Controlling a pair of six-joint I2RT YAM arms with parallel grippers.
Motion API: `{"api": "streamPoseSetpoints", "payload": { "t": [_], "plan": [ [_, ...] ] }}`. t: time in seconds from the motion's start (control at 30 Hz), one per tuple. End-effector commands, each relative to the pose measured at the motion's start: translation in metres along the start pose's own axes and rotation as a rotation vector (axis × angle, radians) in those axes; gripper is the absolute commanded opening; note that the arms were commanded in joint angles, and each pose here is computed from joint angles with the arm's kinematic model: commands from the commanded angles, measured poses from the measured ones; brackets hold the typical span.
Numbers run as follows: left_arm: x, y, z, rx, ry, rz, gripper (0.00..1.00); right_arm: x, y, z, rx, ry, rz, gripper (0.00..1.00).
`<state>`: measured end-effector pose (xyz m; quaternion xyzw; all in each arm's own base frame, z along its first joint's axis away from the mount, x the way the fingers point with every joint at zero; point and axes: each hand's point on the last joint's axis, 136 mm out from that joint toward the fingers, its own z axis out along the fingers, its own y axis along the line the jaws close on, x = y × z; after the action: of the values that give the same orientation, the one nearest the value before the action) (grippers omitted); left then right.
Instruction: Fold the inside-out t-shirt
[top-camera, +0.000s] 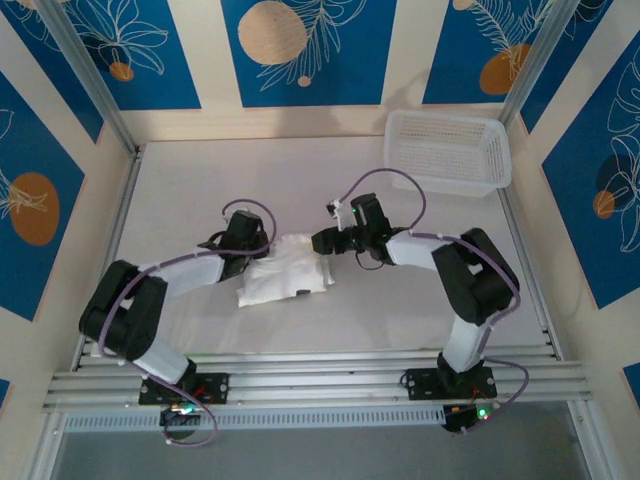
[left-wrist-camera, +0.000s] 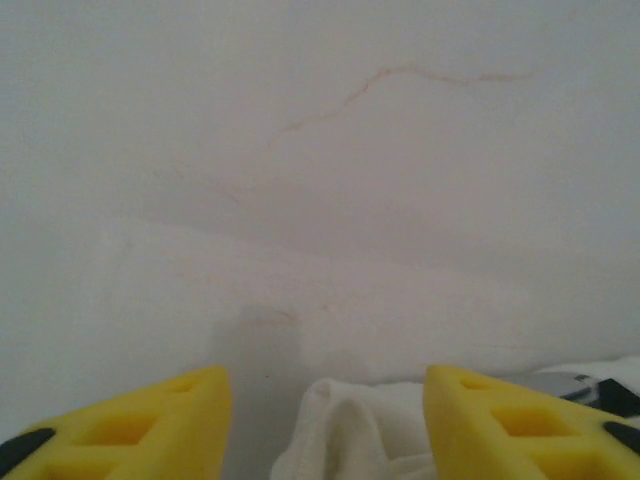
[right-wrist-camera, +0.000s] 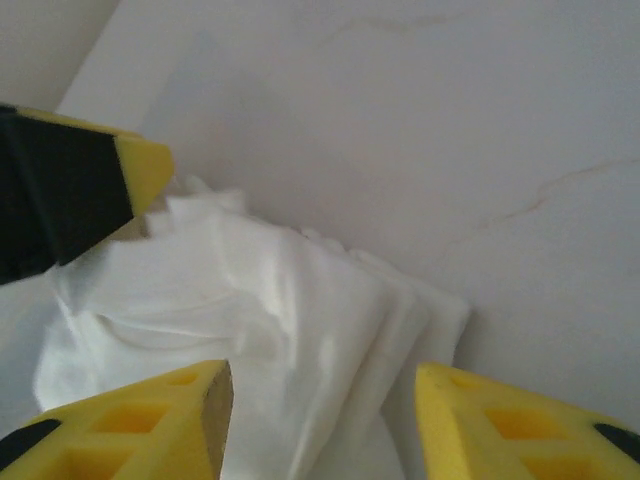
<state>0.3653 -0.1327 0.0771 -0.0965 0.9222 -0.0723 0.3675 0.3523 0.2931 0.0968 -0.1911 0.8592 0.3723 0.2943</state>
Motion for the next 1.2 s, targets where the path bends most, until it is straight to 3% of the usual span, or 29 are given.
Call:
{"api": "streamPoseSetpoints", "payload": {
  "t": [0.0,0.1,0.27,0.43,0.57,0.67,0.77,0.83,0.93,1.07,1.17],
  "plan": [
    [-0.041,-0.012,-0.046,0.087,-0.081,-0.028,0.63,-0.006,0.017,-0.027,0.034,-0.018,0.049,0.52],
    [-0.035,-0.025,-0.073,0.199,-0.046,-0.025,0.65,0.007,0.039,-0.027,0.056,-0.022,-0.001,0.52],
    [0.023,-0.049,-0.075,0.328,0.115,-0.040,0.64,0.051,0.037,0.013,0.131,0.067,-0.060,0.51],
    [0.070,-0.037,-0.059,0.248,0.199,-0.069,0.65,0.097,0.009,0.033,0.205,0.192,-0.036,0.47],
    [0.078,-0.042,-0.065,0.267,0.203,-0.004,0.64,0.080,0.037,0.008,0.156,0.196,-0.026,0.46],
    [0.079,-0.057,-0.064,0.335,0.208,0.038,0.64,0.052,0.064,-0.010,0.073,0.102,-0.033,0.47],
    [0.090,-0.052,-0.041,0.265,0.239,0.045,0.64,0.023,0.077,-0.011,0.036,0.006,-0.044,0.48],
    [0.098,-0.050,-0.022,0.254,0.225,0.035,0.64,0.006,0.069,-0.002,0.079,-0.021,-0.002,0.48],
    [0.100,-0.061,-0.010,0.368,0.131,0.013,0.64,0.000,0.042,0.021,0.150,0.018,0.127,0.48],
    [0.082,-0.074,-0.026,0.444,0.063,0.057,0.73,0.022,0.016,0.052,0.135,0.159,0.277,0.47],
    [0.062,-0.072,-0.050,0.445,0.002,0.101,0.79,0.021,0.012,0.049,0.130,0.171,0.290,0.47]
  ]
}}
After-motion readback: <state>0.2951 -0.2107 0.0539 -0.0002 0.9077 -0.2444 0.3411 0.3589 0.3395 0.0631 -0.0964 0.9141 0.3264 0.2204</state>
